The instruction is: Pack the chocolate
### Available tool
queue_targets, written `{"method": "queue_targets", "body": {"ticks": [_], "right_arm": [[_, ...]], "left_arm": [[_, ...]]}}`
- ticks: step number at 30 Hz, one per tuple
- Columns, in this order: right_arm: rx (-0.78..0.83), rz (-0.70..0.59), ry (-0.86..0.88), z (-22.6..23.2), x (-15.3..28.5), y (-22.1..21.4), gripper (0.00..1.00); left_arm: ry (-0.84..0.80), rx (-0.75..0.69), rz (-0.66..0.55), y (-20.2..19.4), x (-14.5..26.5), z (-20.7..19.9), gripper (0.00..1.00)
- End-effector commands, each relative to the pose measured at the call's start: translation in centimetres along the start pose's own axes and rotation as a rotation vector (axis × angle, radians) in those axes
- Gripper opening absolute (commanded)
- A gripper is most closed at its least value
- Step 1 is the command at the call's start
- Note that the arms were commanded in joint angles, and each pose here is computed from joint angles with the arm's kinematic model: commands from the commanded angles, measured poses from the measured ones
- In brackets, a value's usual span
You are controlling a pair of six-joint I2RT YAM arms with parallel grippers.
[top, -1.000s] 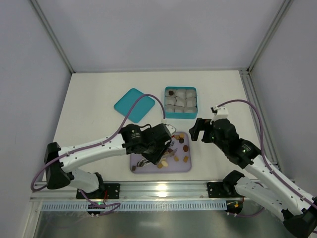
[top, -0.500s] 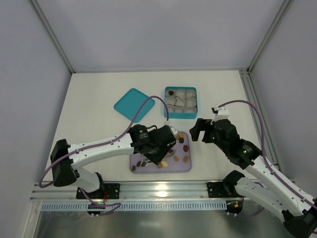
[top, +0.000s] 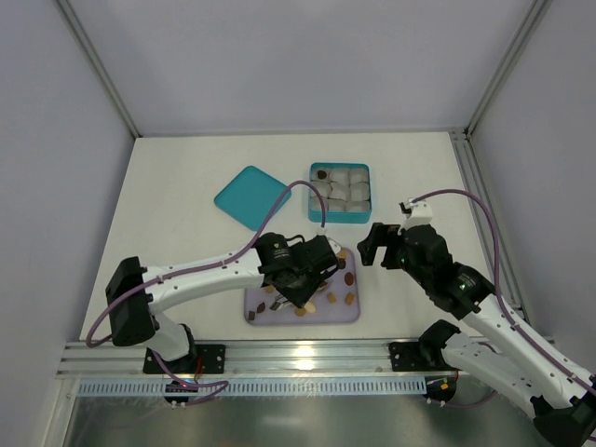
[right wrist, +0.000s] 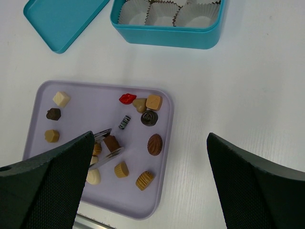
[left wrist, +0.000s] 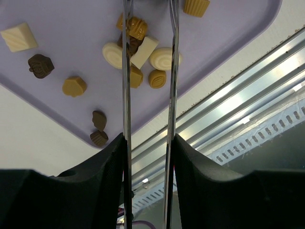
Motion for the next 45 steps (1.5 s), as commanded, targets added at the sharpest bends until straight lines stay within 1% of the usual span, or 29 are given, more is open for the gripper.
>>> {"method": "queue_targets", "body": {"ticks": [1, 9, 15, 22, 32, 39, 42, 45], "right_arm": [[-0.008, -0.029, -0.013, -0.2, 0.2, 0.5, 1.00], [-0.006, -0.026, -0.013, -0.2, 0.1, 0.4, 1.00], [-0.003, -0.023, -0.013, -0.3, 0.1, 0.3, 1.00], [-0.002, -0.025, -0.012, -0.2, 0.1, 0.4, 1.00], [0.002, -0.027, -0.013, -0.2, 0.1, 0.6, 1.00], [0.004, -0.028, -0.011, -0.1, 0.1, 0.9, 1.00], [0.008, -0.030, -0.016, -0.1, 0.1, 1.1, 1.00], [0.009, -0.040, -0.021, -0.1, 0.2, 1.5, 1.00]], "left_arm": [[-0.015, -0.010, -0.068, 1.7, 0.7, -0.6, 0.43], [-0.006, -0.027, -0.065, 1.9, 0.2, -0.7, 0.42], [-0.006, -0.030, -0.056, 1.9, 0.3, -0.7, 0.35], [0.004, -0.021, -0.093, 2.6, 1.9, -0.5, 0.31], [0.029, 0.011, -0.139, 3.7, 3.7, 0.4, 0.31], [0.011, 0.067, -0.197, 6.9, 4.9, 1.2, 0.31], [0.007, 0.101, -0.255, 9.9, 5.9, 2.0, 0.31], [0.022, 0.114, -0.281, 12.0, 6.1, 2.9, 0.32]]}}
Point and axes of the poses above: each gripper's point midway between its finger pads, its own x axis back along the fingers, its own z axis along the line the jaws close on, y = z × x, the point moved 4 cm from there along x, back along the fingers, and after that the axes turned 7 degrees about x, right-handed, at the moved point
